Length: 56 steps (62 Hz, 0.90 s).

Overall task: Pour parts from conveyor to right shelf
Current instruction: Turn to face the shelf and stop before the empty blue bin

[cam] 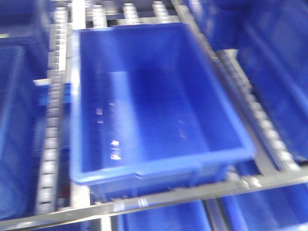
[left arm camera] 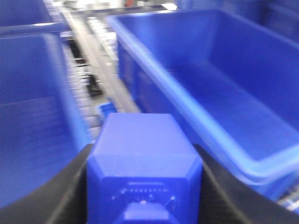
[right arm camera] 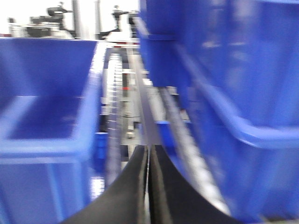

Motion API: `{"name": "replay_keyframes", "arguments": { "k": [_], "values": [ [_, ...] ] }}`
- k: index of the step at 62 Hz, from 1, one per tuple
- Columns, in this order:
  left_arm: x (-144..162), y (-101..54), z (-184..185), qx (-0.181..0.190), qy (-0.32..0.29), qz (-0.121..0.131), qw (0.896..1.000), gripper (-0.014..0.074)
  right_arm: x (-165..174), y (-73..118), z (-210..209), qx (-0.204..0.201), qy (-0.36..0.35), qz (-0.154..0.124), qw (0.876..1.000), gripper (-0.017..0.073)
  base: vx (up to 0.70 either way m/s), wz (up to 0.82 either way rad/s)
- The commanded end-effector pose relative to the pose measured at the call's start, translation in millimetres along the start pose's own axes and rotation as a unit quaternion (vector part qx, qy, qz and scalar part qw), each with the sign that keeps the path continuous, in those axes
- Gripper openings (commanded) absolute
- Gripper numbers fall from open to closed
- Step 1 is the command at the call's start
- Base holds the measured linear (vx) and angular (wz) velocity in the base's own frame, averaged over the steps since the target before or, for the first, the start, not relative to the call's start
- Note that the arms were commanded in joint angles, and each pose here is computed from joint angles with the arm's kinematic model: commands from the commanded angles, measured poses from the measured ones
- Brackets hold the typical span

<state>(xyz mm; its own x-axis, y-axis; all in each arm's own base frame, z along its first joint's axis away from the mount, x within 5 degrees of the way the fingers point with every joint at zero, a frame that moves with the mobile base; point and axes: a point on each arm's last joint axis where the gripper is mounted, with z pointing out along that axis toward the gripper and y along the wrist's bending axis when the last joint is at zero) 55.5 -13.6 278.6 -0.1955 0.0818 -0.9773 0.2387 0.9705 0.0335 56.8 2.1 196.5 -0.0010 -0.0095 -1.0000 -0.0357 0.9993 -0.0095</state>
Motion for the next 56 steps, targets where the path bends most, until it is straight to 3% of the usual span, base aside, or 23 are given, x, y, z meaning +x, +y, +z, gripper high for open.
{"name": "replay_keyframes", "arguments": {
  "k": [1, 25, 56],
  "values": [
    [-15.2, 0.3, -2.3, 0.000, -0.049, -0.002, 0.999, -0.0006, -2.7, -0.5, -0.7, 0.004, -0.037, -0.004, 0.999, -0.0009, 0.13, 0.53],
    [-15.2, 0.3, -2.3, 0.000, -0.049, -0.002, 0.999, -0.0006, -2.7, -0.5, -0.7, 0.004, -0.037, -0.004, 0.999, -0.0009, 0.08, 0.29],
    [-15.2, 0.3, -2.3, 0.000, -0.049, -0.002, 0.999, -0.0006, -2.7, -0.5, -0.7, 0.004, -0.037, -0.004, 0.999, -0.0009, 0.05, 0.06]
  ]
}}
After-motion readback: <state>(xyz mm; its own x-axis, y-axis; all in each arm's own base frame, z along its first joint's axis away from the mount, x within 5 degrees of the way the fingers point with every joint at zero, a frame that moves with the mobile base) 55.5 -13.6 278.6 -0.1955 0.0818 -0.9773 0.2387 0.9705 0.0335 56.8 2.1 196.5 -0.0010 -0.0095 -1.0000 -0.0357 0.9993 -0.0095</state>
